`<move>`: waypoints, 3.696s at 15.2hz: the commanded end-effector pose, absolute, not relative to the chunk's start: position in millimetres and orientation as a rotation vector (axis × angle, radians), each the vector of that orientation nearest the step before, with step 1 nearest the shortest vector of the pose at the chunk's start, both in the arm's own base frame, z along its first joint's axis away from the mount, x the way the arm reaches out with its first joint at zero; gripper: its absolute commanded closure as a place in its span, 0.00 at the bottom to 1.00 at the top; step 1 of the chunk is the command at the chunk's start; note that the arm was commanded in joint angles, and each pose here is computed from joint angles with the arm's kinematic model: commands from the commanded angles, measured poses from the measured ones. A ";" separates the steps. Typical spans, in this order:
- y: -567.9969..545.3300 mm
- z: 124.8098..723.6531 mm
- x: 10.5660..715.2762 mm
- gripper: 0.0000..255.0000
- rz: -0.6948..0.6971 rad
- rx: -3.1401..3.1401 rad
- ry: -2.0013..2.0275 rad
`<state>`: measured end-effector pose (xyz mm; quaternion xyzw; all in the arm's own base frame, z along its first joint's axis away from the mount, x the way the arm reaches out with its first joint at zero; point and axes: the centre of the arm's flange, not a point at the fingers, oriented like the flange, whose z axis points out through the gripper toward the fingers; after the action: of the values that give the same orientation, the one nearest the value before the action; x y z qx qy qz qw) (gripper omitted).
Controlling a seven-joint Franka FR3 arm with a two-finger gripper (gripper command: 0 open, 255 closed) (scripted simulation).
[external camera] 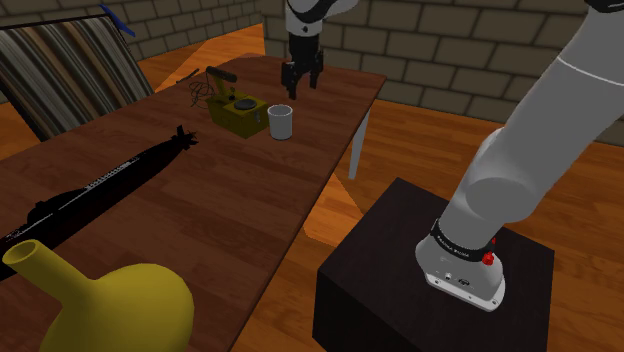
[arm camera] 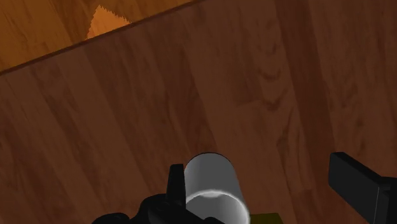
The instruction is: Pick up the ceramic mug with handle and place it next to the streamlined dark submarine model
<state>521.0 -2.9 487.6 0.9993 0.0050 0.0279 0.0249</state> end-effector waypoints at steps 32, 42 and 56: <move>14.4 350.8 660.4 1.00 -0.006 3.070 0.081; 14.4 377.1 660.4 1.00 -0.006 3.070 0.081; 14.4 451.0 660.4 1.00 -0.006 3.070 0.081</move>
<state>661.2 14.0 445.3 0.9990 0.0264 -0.0019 0.0351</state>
